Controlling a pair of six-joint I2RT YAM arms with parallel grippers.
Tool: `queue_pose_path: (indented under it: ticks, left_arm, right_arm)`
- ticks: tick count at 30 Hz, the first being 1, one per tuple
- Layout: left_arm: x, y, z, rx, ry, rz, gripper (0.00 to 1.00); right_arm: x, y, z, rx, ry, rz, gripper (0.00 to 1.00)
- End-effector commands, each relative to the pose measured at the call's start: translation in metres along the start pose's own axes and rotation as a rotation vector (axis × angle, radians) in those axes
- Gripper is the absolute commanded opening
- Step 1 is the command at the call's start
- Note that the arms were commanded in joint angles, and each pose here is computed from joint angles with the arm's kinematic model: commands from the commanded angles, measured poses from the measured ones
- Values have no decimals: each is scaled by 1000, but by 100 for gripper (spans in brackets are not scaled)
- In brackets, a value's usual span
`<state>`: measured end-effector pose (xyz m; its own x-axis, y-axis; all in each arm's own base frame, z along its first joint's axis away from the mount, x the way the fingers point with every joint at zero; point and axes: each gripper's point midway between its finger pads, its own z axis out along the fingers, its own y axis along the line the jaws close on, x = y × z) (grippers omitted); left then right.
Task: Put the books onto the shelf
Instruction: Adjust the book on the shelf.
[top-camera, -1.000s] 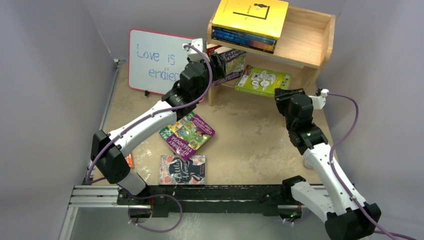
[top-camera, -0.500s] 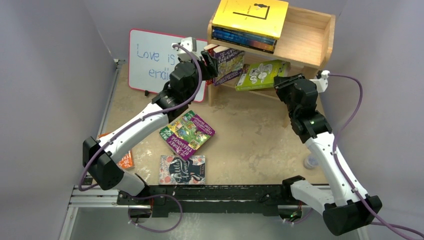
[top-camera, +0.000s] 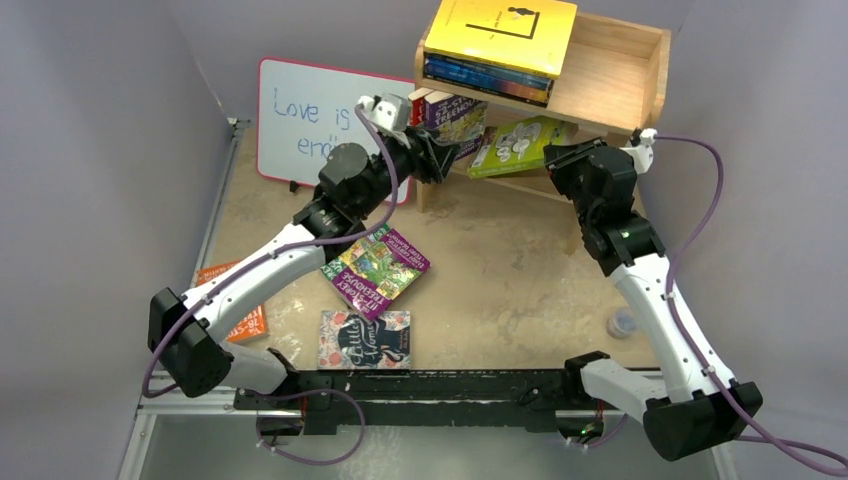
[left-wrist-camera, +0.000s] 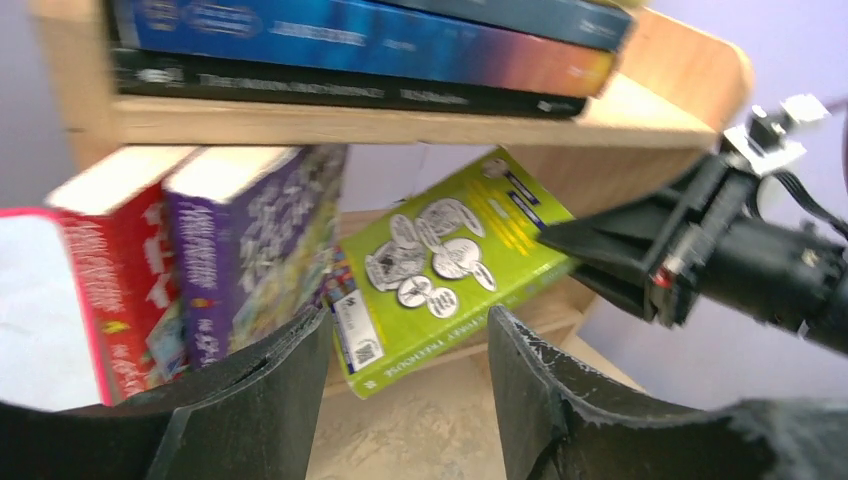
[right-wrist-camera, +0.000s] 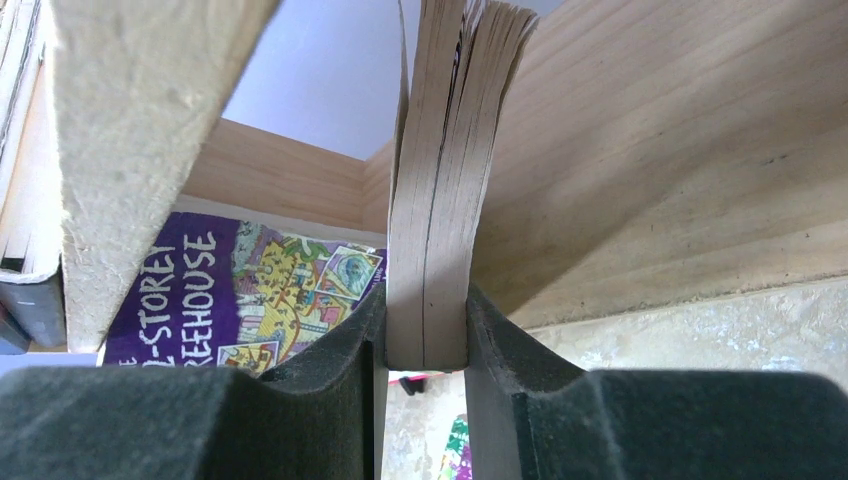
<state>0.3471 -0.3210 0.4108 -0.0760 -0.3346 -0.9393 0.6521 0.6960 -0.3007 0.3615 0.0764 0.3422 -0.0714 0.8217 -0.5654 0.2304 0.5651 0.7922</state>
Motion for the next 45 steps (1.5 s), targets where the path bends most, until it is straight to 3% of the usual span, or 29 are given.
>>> queue_pose_path:
  ticks: [1,6,10,16,23,27,33,35,42,43,45]
  left_arm:
    - [-5,-55,0,253,-129,224,60]
    - [41,-70,24,239,-119,568,68]
    - [59,-57,49,184,-90,711,70]
    - [65,-55,68,171,-70,781,71]
    - [103,-41,91,148,19,872,70]
    - [127,-43,90,212,84,941,68]
    - [132,-39,95,188,100,955,65]
    - [131,-36,99,145,97,950,60]
    - [128,-28,99,24,96,944,25]
    - [126,-27,98,16,90,929,16]
    - [121,-25,96,-13,70,890,0]
  right_arm:
    - [-20,43,-13,-124,-21,48,0]
    - [-19,43,-14,-119,-9,54,1]
    - [-19,45,-15,-123,-6,55,1]
    - [-19,47,-17,-130,0,54,1]
    - [-17,51,-20,-151,22,63,1]
    - [-19,56,-24,-164,25,73,2]
    - [-20,63,-30,-189,39,85,2]
    - [-19,66,-33,-204,49,93,2]
    - [-22,74,-47,-249,63,112,4]
    - [-24,75,-48,-251,57,111,7]
    - [-27,72,-49,-237,43,105,26]
